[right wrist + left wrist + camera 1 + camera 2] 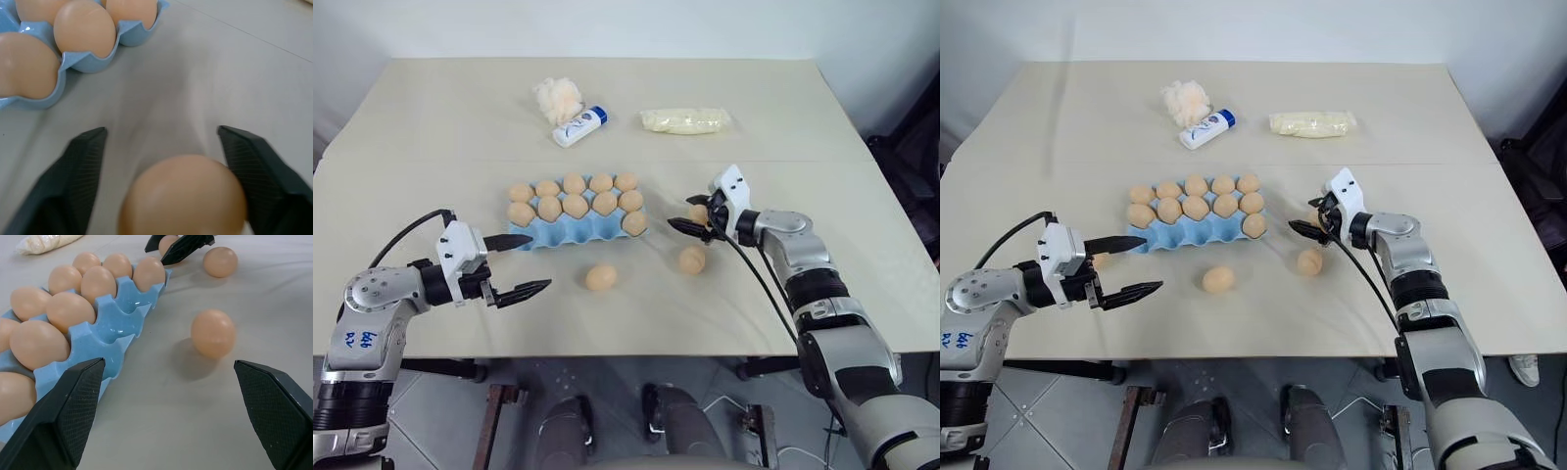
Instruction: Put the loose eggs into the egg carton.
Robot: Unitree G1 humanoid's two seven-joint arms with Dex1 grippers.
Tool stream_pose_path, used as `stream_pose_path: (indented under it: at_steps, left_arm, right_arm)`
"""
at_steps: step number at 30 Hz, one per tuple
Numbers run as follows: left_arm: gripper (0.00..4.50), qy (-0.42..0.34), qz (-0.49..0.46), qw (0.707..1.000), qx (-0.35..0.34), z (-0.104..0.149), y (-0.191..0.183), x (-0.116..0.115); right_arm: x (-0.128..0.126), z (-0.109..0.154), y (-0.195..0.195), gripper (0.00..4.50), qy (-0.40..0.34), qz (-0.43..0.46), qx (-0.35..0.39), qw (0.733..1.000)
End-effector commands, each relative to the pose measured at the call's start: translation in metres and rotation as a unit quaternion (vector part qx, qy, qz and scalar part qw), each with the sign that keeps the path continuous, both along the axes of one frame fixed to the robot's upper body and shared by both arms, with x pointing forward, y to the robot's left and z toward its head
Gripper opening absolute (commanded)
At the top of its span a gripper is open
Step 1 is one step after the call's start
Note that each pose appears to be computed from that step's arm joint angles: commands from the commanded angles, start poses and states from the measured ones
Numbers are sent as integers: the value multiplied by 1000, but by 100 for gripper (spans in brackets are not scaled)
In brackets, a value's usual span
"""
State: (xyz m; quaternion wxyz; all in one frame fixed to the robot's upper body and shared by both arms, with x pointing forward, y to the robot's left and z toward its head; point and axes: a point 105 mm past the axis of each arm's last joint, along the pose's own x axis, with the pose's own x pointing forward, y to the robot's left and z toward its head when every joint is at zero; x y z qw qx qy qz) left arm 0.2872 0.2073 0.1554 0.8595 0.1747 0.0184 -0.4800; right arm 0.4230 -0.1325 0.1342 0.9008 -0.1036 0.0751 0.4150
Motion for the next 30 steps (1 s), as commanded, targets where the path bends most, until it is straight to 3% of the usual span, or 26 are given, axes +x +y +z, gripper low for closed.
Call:
stream_pose_path:
  at_steps: [1,4,11,17,22,25,30]
  left_arm:
    - [450,-27,5,1000,-2,15,3,-3]
    - [450,-34,28,999,-18,19,10,-2]
    - [450,-19,91,995,-31,9,34,-1]
    - [450,-22,102,994,-34,8,34,2]
    - [450,-24,103,994,-37,8,32,2]
    - [450,-21,104,993,-47,3,28,-1]
    - [450,-18,104,993,-52,2,28,1]
  right_arm:
    - [3,18,-6,262,-37,6,2,999]
    - [1,36,4,199,-60,41,10,997]
    - [-14,87,97,199,-85,171,54,980]
    - [-24,79,154,199,-85,209,45,973]
    - [-25,75,163,199,-91,211,39,972]
    - [-27,62,170,281,-66,200,71,975]
    - [-49,94,140,448,-65,251,124,958]
